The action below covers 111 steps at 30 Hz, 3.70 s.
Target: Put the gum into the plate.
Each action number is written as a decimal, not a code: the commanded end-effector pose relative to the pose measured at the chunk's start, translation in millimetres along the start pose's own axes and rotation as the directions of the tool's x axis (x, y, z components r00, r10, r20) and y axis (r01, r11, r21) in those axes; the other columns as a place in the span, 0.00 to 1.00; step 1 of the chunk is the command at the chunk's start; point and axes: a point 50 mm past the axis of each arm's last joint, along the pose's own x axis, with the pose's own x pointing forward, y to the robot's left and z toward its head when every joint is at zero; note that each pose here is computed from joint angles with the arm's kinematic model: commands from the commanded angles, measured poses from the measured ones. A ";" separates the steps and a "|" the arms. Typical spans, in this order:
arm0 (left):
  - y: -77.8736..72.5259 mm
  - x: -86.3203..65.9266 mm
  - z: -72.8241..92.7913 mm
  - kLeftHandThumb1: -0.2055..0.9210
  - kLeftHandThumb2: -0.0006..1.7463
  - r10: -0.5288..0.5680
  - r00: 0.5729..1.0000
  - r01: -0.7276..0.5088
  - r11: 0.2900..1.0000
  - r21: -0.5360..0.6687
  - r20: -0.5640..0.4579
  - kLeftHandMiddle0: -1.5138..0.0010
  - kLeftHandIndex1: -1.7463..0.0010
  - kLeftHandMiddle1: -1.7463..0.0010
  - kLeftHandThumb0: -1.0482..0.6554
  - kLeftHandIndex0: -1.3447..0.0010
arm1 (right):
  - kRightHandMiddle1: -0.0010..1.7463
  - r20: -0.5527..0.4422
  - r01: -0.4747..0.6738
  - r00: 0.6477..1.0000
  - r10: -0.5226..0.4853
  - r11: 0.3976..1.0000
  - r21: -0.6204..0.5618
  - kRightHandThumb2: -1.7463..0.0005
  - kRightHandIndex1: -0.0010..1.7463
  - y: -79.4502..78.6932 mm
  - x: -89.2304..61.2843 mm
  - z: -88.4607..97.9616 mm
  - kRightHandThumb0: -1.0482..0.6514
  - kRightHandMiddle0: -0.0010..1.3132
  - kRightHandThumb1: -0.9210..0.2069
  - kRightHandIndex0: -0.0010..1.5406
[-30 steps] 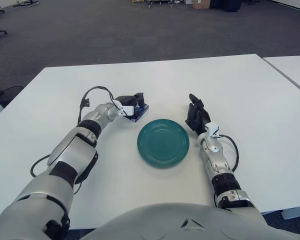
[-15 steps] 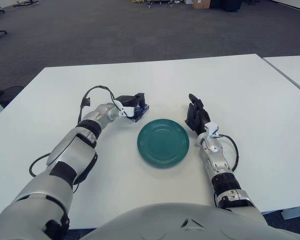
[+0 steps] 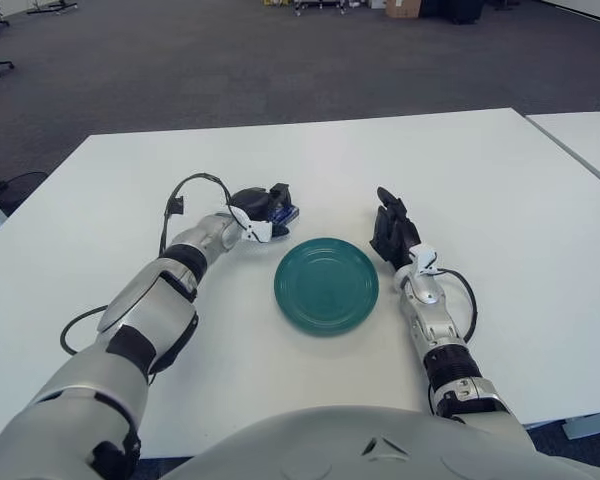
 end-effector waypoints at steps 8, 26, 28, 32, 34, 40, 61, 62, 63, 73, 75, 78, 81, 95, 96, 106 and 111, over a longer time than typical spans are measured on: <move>-49.8 -14.3 -5.5 1.00 0.34 -0.197 0.977 0.200 0.979 0.028 -0.083 0.97 0.65 1.00 0.00 1.00 | 0.20 -0.337 0.042 0.941 -0.027 0.998 0.039 0.51 0.01 -5.1 -34.8 -65.3 0.18 0.00 0.00 0.09; -48.5 -12.3 -5.5 1.00 0.32 -0.154 0.979 0.149 0.988 -0.045 -0.134 1.00 0.74 1.00 0.00 1.00 | 0.19 -0.354 0.058 0.934 -0.046 0.998 0.023 0.51 0.00 -4.7 -33.7 -66.6 0.18 0.00 0.00 0.09; -48.5 -12.1 -5.7 1.00 0.32 -0.140 0.979 0.133 0.990 -0.053 -0.147 1.00 0.76 1.00 0.00 1.00 | 0.19 -0.355 0.058 0.934 -0.048 0.998 0.020 0.51 0.00 -4.8 -33.7 -66.7 0.18 0.00 0.00 0.09; -48.4 -11.5 -5.9 1.00 0.33 -0.116 0.978 0.106 0.992 -0.064 -0.174 1.00 0.78 1.00 0.00 1.00 | 0.19 -0.354 0.058 0.934 -0.048 0.998 0.018 0.51 0.00 -4.7 -33.6 -66.8 0.18 0.00 0.00 0.09; -47.4 -10.5 -6.0 1.00 0.33 -0.090 0.975 0.076 0.994 -0.074 -0.204 1.00 0.80 1.00 0.00 1.00 | 0.20 -0.350 0.056 0.936 -0.047 0.998 0.018 0.51 0.00 -5.0 -33.8 -66.5 0.18 0.00 0.00 0.09; -44.8 -9.7 -6.6 1.00 0.34 -0.003 0.962 -0.024 0.995 -0.097 -0.272 1.00 0.78 1.00 0.00 1.00 | 0.22 -0.341 0.040 0.939 -0.037 0.999 0.003 0.51 0.00 -4.8 -34.7 -66.7 0.17 0.00 0.00 0.09; -40.5 -7.1 -5.8 1.00 0.35 0.043 0.936 -0.100 0.984 -0.145 -0.349 0.57 0.18 0.03 0.02 0.79 | 0.18 -0.336 0.041 0.941 -0.030 0.999 0.026 0.51 0.00 -3.8 -35.2 -66.1 0.18 0.00 0.00 0.09; -40.3 -7.0 -5.8 1.00 0.35 0.036 0.939 -0.087 0.987 -0.134 -0.342 0.55 0.17 0.02 0.02 0.77 | 0.18 -0.337 0.042 0.941 -0.032 0.999 0.024 0.51 0.00 -3.6 -35.3 -66.1 0.18 0.00 0.00 0.09; -40.1 -6.9 -5.8 1.00 0.35 0.031 0.941 -0.078 0.989 -0.126 -0.337 0.51 0.15 0.01 0.03 0.72 | 0.18 -0.337 0.043 0.941 -0.033 0.999 0.023 0.51 0.00 -3.4 -35.4 -66.2 0.18 0.00 0.00 0.08; -37.0 -7.1 -5.1 1.00 0.30 0.047 0.957 -0.072 0.994 -0.079 -0.286 0.31 0.01 0.00 0.10 0.51 | 0.18 -0.339 0.031 0.940 -0.025 0.999 0.013 0.50 0.00 -2.6 -35.2 -66.7 0.18 0.00 0.00 0.07; -36.2 -7.3 -5.2 1.00 0.29 0.054 0.959 -0.077 0.994 -0.073 -0.279 0.30 0.01 0.00 0.12 0.49 | 0.18 -0.340 0.030 0.940 -0.023 0.999 0.015 0.50 0.00 -2.1 -34.4 -66.5 0.18 0.00 0.00 0.07; -35.4 -7.5 -5.3 1.00 0.25 0.062 0.960 -0.084 0.994 -0.067 -0.272 0.29 0.00 0.00 0.15 0.46 | 0.18 -0.342 0.023 0.940 -0.015 1.000 0.020 0.50 0.00 -1.8 -33.9 -66.4 0.17 0.00 0.00 0.07; -34.8 -7.5 -5.6 1.00 0.21 0.067 0.960 -0.088 0.994 -0.066 -0.271 0.28 0.00 0.00 0.19 0.44 | 0.18 -0.342 0.019 0.940 -0.010 1.000 0.023 0.50 0.00 -1.5 -33.3 -66.1 0.17 0.00 0.00 0.07; -34.5 -8.6 -8.2 0.78 0.41 0.051 0.959 -0.088 0.989 -0.122 -0.279 0.32 0.00 0.00 0.34 0.36 | 0.18 -0.351 0.034 0.936 -0.028 0.999 0.013 0.50 0.00 -2.3 -32.8 -67.0 0.17 0.00 0.00 0.08; -34.6 -8.8 -8.2 0.76 0.44 0.050 0.960 -0.087 0.988 -0.125 -0.276 0.32 0.00 0.00 0.35 0.36 | 0.19 -0.352 0.035 0.936 -0.028 0.999 0.011 0.50 0.00 -2.4 -32.9 -67.1 0.17 0.00 0.00 0.08; -33.8 -10.0 -7.6 0.58 0.63 0.068 0.969 -0.096 0.989 -0.110 -0.239 0.31 0.00 0.00 0.36 0.43 | 0.19 -0.339 0.024 0.941 -0.018 1.000 0.014 0.51 0.00 -1.3 -32.3 -66.1 0.18 0.00 0.00 0.08; -31.9 -10.5 -7.3 0.54 0.68 0.091 0.972 -0.112 0.990 -0.090 -0.218 0.29 0.00 0.00 0.34 0.57 | 0.18 -0.337 0.022 0.942 -0.017 1.000 0.011 0.50 0.00 -0.5 -31.7 -65.8 0.18 0.00 0.00 0.08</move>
